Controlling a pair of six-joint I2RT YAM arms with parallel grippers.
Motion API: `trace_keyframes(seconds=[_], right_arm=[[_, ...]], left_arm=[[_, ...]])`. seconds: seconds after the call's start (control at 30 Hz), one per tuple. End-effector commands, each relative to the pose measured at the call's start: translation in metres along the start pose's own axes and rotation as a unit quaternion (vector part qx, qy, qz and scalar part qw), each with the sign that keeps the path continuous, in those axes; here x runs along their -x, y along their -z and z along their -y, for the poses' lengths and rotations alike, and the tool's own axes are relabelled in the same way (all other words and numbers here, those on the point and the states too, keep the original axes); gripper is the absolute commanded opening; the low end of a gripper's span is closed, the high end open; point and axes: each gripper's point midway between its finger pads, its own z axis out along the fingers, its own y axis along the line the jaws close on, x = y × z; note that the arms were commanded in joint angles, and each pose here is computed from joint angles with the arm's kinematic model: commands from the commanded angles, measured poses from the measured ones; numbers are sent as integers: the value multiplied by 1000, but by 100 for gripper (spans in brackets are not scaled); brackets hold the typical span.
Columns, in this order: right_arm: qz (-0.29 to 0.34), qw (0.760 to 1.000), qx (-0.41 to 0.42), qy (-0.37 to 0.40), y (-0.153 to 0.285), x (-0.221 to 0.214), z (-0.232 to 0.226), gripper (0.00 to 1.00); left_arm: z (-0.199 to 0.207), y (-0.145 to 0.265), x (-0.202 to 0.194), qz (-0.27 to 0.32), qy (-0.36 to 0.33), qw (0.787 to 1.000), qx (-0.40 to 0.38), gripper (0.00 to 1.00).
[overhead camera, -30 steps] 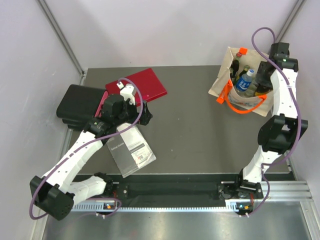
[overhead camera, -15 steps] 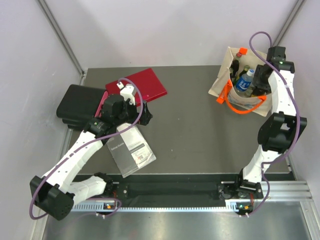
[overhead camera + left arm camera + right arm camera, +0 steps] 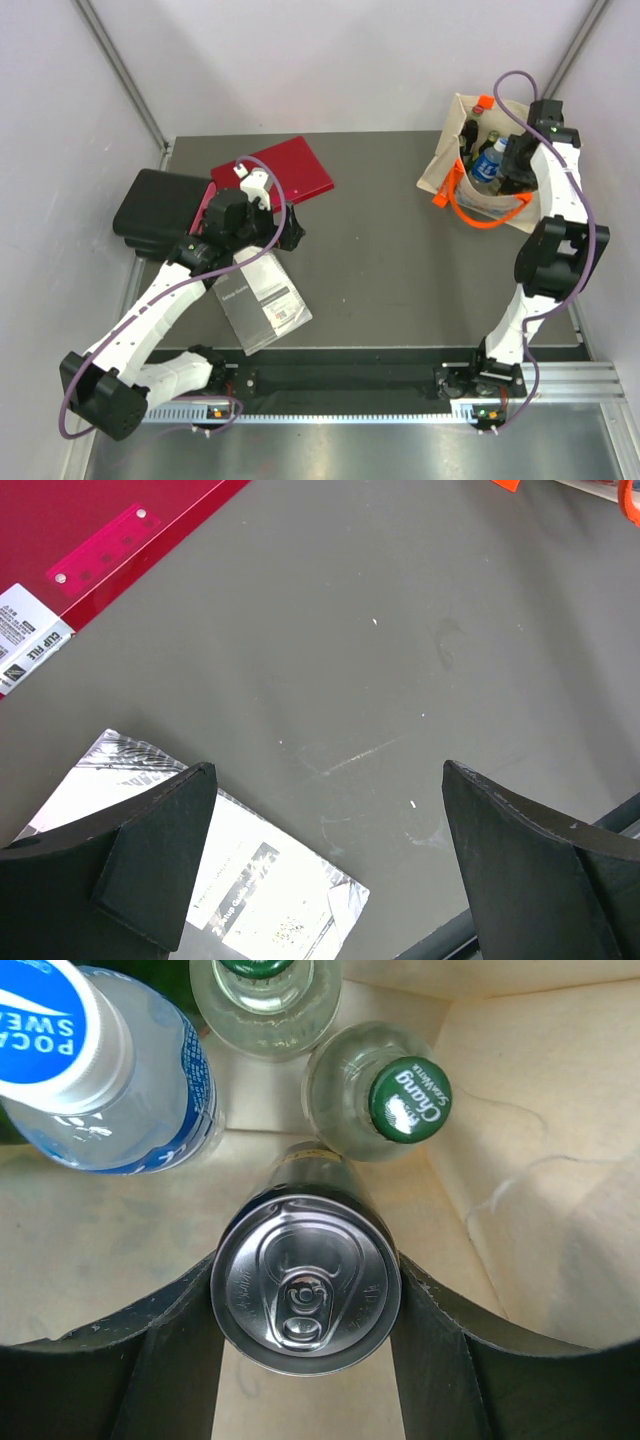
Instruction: Place the beverage into the canvas bag
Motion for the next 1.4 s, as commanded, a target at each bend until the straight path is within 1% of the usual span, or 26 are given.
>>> trace_keyframes(seconds=[0.0,0.1,0.3,0.47,0.63,0.7,0.73,0.83,0.9,0.93,1.03,1.17,1.37], right_arm=[[30,999,-20,-19,-7,13,14,0],[14,1000,-21,-18,-16,2,13,0],[6,999,-28,-26,-27,-5,20,0],[4,999,-28,-32,-34,-4,21,7],[-5,999,-29,-34,-44,-12,21,11],[-6,999,-31,-38,-46,-12,23,18],[-6,999,-32,-38,-47,-11,23,23],[-1,998,-35,-43,-48,-5,26,31],[5,998,-35,-43,-46,1,27,34],[7,998,-36,-46,-45,3,28,39],[7,998,-36,-49,-45,5,29,47],[18,998,-33,-52,-37,11,29,53],[25,998,-34,-51,-28,15,30,58]], left_arm=[[4,4,17,35,-8,999,-8,98],[4,4,17,36,-8,999,-8,99],[5,5,17,35,-8,999,-10,99],[4,4,16,34,-8,999,-8,99],[3,4,17,36,-8,999,-6,98],[4,5,17,36,-8,999,-7,98],[3,4,17,36,-8,999,-7,98],[3,5,17,36,-8,999,-5,99],[3,5,16,34,-8,999,-5,98],[3,5,16,34,-8,999,-5,98],[3,5,17,36,-9,999,-4,98],[3,5,17,37,-9,999,-4,98],[3,6,17,38,-9,999,-5,98]])
